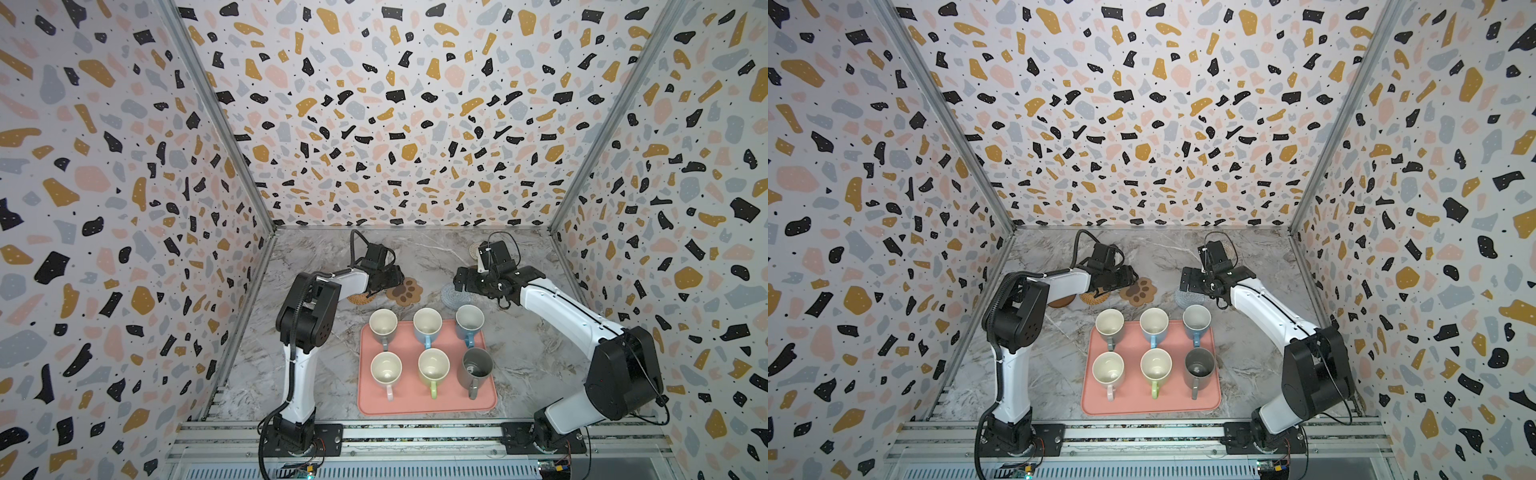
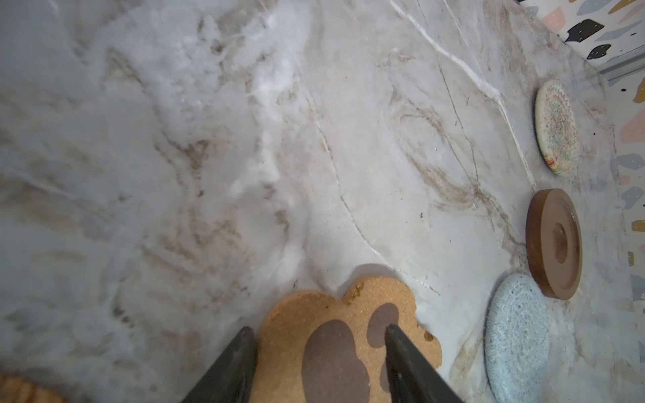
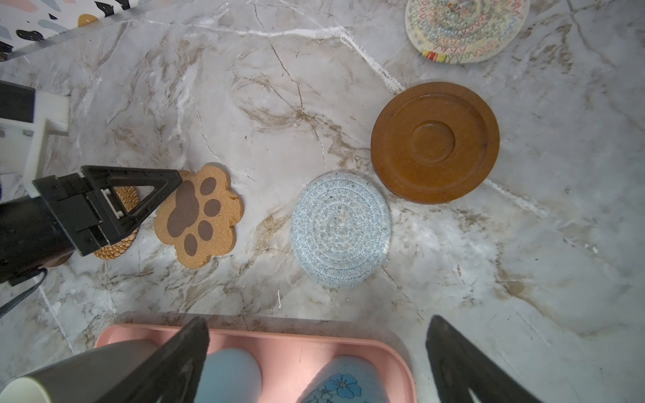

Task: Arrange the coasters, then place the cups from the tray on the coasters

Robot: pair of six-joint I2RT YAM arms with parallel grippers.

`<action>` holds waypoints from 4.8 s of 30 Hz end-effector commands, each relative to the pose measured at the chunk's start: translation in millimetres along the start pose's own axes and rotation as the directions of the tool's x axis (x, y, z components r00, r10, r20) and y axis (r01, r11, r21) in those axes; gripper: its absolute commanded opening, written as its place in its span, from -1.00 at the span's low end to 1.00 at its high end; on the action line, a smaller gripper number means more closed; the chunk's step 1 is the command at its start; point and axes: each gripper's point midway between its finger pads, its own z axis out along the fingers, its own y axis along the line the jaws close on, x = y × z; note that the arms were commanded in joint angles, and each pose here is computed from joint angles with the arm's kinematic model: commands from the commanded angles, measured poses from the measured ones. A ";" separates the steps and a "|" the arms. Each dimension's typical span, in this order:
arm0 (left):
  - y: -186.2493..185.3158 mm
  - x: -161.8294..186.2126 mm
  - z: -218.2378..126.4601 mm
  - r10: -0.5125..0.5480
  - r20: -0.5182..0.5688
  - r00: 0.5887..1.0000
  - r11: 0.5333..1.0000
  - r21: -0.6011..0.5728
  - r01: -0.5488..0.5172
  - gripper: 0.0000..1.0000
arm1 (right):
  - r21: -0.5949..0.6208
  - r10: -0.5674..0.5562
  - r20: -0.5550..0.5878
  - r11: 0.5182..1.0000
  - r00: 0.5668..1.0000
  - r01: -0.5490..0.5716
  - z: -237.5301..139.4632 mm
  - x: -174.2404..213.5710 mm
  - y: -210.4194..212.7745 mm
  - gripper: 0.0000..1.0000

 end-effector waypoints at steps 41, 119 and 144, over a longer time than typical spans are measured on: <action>-17.8 62.9 -29.2 -0.061 -0.154 0.986 0.994 0.080 0.074 0.30 | -0.042 -0.032 -0.012 0.999 0.999 0.032 -5.3 9.1 -10.2 0.97; -70.8 -31.6 -0.3 0.103 -0.033 0.994 0.995 -0.003 -0.103 0.36 | -0.069 -0.019 0.022 0.997 1.000 0.021 7.8 -8.6 -31.9 0.97; -53.6 -46.5 -150.9 0.000 0.193 0.981 0.999 0.035 -0.007 0.40 | -0.233 0.048 -0.105 0.970 0.993 -0.071 90.5 18.8 -40.5 0.72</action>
